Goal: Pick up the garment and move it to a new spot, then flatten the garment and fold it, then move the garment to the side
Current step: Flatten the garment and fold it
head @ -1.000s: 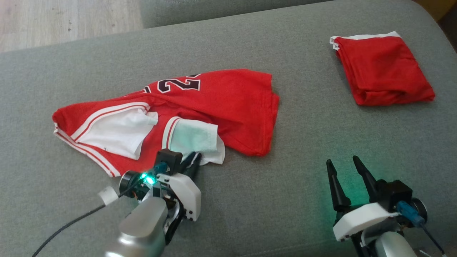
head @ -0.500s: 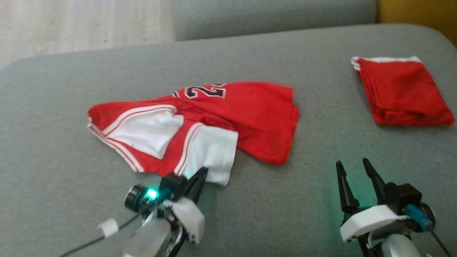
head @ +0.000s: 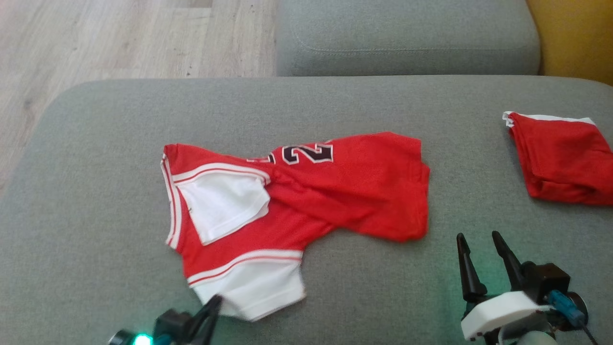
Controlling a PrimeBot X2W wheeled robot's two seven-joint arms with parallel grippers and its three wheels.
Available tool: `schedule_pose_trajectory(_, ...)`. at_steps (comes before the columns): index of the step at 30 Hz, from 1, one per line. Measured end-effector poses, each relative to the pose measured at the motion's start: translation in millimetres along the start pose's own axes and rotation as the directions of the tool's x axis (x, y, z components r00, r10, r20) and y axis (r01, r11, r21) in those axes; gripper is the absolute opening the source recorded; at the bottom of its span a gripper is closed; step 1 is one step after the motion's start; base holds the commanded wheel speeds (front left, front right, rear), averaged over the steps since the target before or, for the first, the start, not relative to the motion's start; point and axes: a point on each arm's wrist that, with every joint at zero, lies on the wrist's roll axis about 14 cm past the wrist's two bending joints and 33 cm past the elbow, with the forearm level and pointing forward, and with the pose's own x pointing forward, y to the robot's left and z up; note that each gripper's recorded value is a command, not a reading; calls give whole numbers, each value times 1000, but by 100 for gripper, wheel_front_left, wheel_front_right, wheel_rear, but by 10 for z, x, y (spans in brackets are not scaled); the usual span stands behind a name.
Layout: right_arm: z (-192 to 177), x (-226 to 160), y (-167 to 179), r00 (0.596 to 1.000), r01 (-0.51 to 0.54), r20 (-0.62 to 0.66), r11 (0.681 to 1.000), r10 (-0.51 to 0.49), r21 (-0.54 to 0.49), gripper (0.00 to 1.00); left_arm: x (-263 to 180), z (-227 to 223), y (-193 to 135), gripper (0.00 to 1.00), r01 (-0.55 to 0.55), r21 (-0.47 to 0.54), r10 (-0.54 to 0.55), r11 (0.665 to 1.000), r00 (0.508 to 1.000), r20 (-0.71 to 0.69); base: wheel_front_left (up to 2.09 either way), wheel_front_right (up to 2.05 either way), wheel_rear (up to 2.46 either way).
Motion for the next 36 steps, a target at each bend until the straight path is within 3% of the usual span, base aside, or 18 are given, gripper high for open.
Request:
schedule_pose_trajectory(6,-7,3,-13,1000,4,-3,1000,-4,-2,100,-93,-53,163,0,-88,-78,87,993,996,-11,0,0,0)
schedule_pose_trajectory(7,-7,2,-16,1000,4,-3,1000,-4,-1,100,-89,-31,179,11,-96,-88,96,991,995,-4,0,0,0)
schedule_pose_trajectory(8,-5,1,-17,1000,5,-2,1000,-5,-2,100,-87,-5,196,11,-108,-96,110,989,994,9,0,0,0)
schedule_pose_trajectory(9,-3,-1,-18,1000,5,-2,1000,-5,-2,100,-86,17,208,44,-118,-105,121,987,992,20,0,0,0)
schedule_pose_trajectory(10,-2,-3,-18,1000,5,-3,1000,-5,-5,100,-86,43,225,100,-131,-117,135,984,990,32,0,0,0)
schedule_pose_trajectory(16,22,4,13,1000,-7,1,999,7,-31,100,-83,213,250,100,-171,-181,191,969,976,104,0,0,0)
schedule_pose_trajectory(22,-88,33,269,994,-97,-57,990,92,-106,100,-99,439,261,100,-191,-246,239,950,954,182,0,0,0)
schedule_pose_trajectory(36,-536,302,632,941,-297,-256,903,221,-311,100,-236,437,372,100,-254,-303,320,919,927,194,0,0,0)
